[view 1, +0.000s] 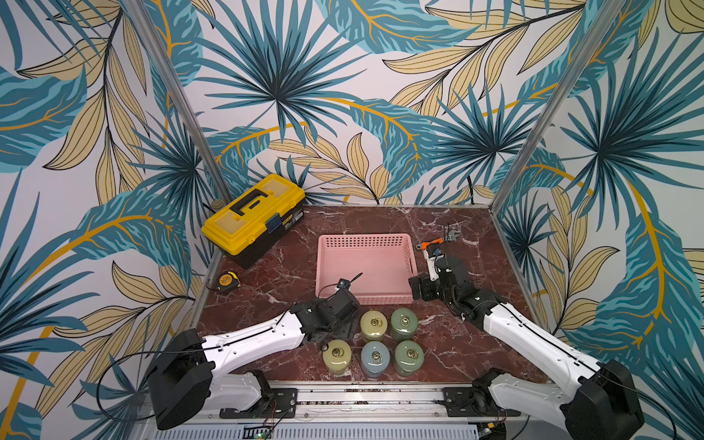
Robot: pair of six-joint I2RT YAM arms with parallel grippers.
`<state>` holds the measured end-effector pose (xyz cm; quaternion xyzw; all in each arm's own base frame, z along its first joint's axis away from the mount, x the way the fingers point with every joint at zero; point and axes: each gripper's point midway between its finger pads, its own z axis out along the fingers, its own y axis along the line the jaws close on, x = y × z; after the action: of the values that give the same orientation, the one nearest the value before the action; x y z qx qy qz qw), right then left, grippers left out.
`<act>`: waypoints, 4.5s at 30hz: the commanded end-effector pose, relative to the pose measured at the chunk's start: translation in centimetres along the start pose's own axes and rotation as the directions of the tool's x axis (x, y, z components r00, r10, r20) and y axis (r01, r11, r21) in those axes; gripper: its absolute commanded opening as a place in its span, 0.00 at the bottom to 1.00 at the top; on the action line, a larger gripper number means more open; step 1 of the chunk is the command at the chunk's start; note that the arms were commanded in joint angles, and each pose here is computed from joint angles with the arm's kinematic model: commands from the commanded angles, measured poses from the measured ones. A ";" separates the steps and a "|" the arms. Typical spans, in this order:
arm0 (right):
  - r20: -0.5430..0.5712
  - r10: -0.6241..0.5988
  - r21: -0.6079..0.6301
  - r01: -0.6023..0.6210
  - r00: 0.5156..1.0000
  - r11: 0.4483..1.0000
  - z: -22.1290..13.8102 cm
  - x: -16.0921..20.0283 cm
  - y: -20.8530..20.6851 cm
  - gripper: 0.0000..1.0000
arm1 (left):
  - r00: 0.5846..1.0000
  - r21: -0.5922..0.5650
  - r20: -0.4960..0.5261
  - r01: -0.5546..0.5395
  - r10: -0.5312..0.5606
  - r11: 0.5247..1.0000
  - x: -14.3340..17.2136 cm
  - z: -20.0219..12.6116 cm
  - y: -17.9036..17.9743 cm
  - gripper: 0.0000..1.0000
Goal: Take the tea canister out of the basket
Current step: Place the tea canister at the center of the board, then reset both arms
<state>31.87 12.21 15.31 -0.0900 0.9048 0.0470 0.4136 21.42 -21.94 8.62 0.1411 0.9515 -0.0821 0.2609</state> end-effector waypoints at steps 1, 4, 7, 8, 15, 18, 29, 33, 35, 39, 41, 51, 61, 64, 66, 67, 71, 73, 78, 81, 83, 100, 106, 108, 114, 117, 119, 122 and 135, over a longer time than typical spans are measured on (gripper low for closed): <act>-0.001 0.009 0.007 -0.009 1.000 1.000 0.1 0.5 -0.2 0.99 | 0.998 0.018 0.064 0.025 -0.026 1.000 -1.2 -0.1 -0.5 0.42; 0.000 0.009 0.007 -0.009 1.000 1.000 0.1 0.5 -0.2 0.99 | 0.998 0.018 0.061 0.026 -0.027 1.000 -1.2 0.0 -0.5 0.42; -0.001 0.008 0.007 -0.008 1.000 1.000 0.1 0.5 -0.2 0.99 | 0.998 0.017 0.056 0.029 -0.030 0.999 -1.0 0.1 -0.4 0.43; -0.002 0.009 0.007 -0.009 1.000 1.000 0.1 0.5 -0.2 0.99 | 0.998 0.016 0.054 0.032 -0.033 0.999 -0.9 0.2 -0.4 0.44; -0.001 0.010 0.006 -0.010 1.000 1.000 0.1 0.5 -0.2 0.99 | 0.998 0.012 0.045 0.037 -0.037 0.999 -0.7 0.3 -0.4 0.56; -0.001 0.009 0.007 -0.009 1.000 1.000 0.1 0.5 -0.2 0.99 | 0.999 0.008 0.037 0.038 -0.039 0.999 -0.5 0.4 -0.3 0.60; -0.003 0.010 0.007 -0.010 1.000 1.000 0.1 0.6 -0.2 0.99 | 0.999 -0.004 0.025 0.042 -0.042 0.999 -0.3 0.6 -0.4 0.88; -0.002 0.010 0.007 -0.010 1.000 1.000 0.1 0.5 -0.2 0.99 | 0.999 -0.009 0.026 0.046 -0.046 0.999 -0.3 0.4 -0.3 0.97; -0.004 0.011 0.007 -0.010 1.000 1.000 0.1 0.6 -0.3 0.99 | 0.998 -0.010 0.029 0.048 -0.047 0.999 -0.4 0.3 -0.3 0.99; -0.002 0.010 0.006 -0.010 1.000 1.000 0.2 0.5 -0.2 0.99 | 0.998 -0.017 0.036 0.054 -0.053 0.998 -0.6 0.1 -0.1 1.00; -0.002 0.011 0.006 -0.011 1.000 1.000 0.1 0.5 -0.2 0.99 | 0.998 -0.014 0.041 0.058 -0.057 0.998 -0.8 -0.2 -0.1 1.00; 0.021 0.010 0.003 -0.010 1.000 1.000 -0.6 0.0 -0.3 0.99 | 0.991 0.003 0.118 0.064 -0.064 0.998 -3.6 -3.3 -0.4 1.00; 0.068 0.023 -0.037 -0.020 0.997 0.999 -2.1 -1.1 0.2 0.99 | 0.951 -0.023 0.305 0.056 -0.047 0.998 -8.4 -7.9 0.4 1.00; 0.071 0.024 -0.036 -0.022 0.997 0.999 -2.5 -1.1 0.1 0.99 | 0.908 -0.030 0.416 0.066 -0.048 0.997 -10.1 -9.8 1.2 1.00; 0.075 0.026 -0.035 -0.023 0.997 0.999 -2.8 -1.1 0.0 0.99 | 0.873 -0.037 0.485 0.076 -0.049 0.996 -10.9 -11.0 1.9 1.00; 0.077 0.026 -0.037 -0.023 0.997 0.999 -3.0 -1.0 -0.1 0.99 | 0.853 -0.038 0.519 0.084 -0.052 0.996 -11.3 -11.7 2.4 1.00; 0.094 0.027 -0.010 -0.026 0.995 1.000 -3.7 -0.7 -0.8 0.99 | 0.773 -0.065 0.632 0.114 -0.047 0.991 -12.1 -13.7 4.5 1.00; 0.113 0.032 0.013 -0.033 0.993 0.999 -4.1 -0.8 -1.3 0.99 | 0.737 -0.067 0.674 0.120 -0.044 0.991 -12.5 -14.1 5.5 1.00; 0.168 0.042 0.073 -0.055 0.985 0.996 -5.1 -1.4 -2.6 0.99 | 0.682 -0.119 0.730 0.067 0.041 0.991 -13.2 -13.9 7.5 1.00; 0.186 -0.013 0.084 -0.003 0.983 0.996 -5.1 -1.5 -2.7 0.99 | 0.635 -0.182 0.763 0.025 0.125 0.983 -13.7 -13.6 8.3 1.00; 0.202 -0.024 0.123 -0.001 0.979 0.992 -5.2 -1.5 -3.4 0.99 | 0.593 -0.214 0.790 0.029 0.156 0.976 -14.2 -13.6 9.2 1.00; 0.330 -0.002 0.278 -0.095 0.944 0.956 -4.5 -2.2 -7.9 0.99 | 0.587 -0.301 0.800 0.216 0.123 0.929 -13.4 -6.3 22.9 1.00; 0.354 0.029 0.284 -0.137 0.935 0.949 -4.0 -1.9 -9.6 0.99 | 0.617 -0.280 0.782 0.225 0.085 0.933 -12.2 -5.1 24.7 1.00; 0.369 0.035 0.289 -0.151 0.929 0.945 -3.8 -1.8 -10.2 0.99 | 0.616 -0.240 0.786 0.218 0.057 0.946 -12.1 -4.6 25.0 1.00; 0.427 0.006 0.318 -0.157 0.904 0.935 -3.7 -2.2 -11.6 0.99 | 0.623 -0.191 0.782 0.221 0.012 0.957 -11.6 -1.9 26.3 1.00; 0.435 0.000 0.328 -0.158 0.901 0.932 -3.2 -2.2 -12.2 0.99 | 0.624 -0.174 0.781 0.224 -0.004 0.959 -11.3 -0.4 26.8 1.00; 0.430 0.008 0.321 -0.162 0.903 0.933 -2.7 -2.2 -12.6 0.99 | 0.628 -0.174 0.778 0.233 -0.012 0.957 -11.1 -0.1 27.1 1.00; 0.434 0.031 0.299 -0.177 0.900 0.938 -1.7 -1.9 -12.9 0.99 | 0.661 -0.162 0.750 0.213 -0.020 0.964 -11.7 0.5 27.0 1.00; 0.440 0.106 0.248 -0.234 0.892 0.940 3.6 -2.0 -15.1 0.99 | 0.677 -0.171 0.736 0.223 -0.027 0.960 -12.0 0.9 27.4 1.00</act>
<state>37.63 -2.09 13.55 0.0612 0.8131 -0.0561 0.5762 39.50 0.87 10.51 -0.0007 0.7919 -0.0307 0.6099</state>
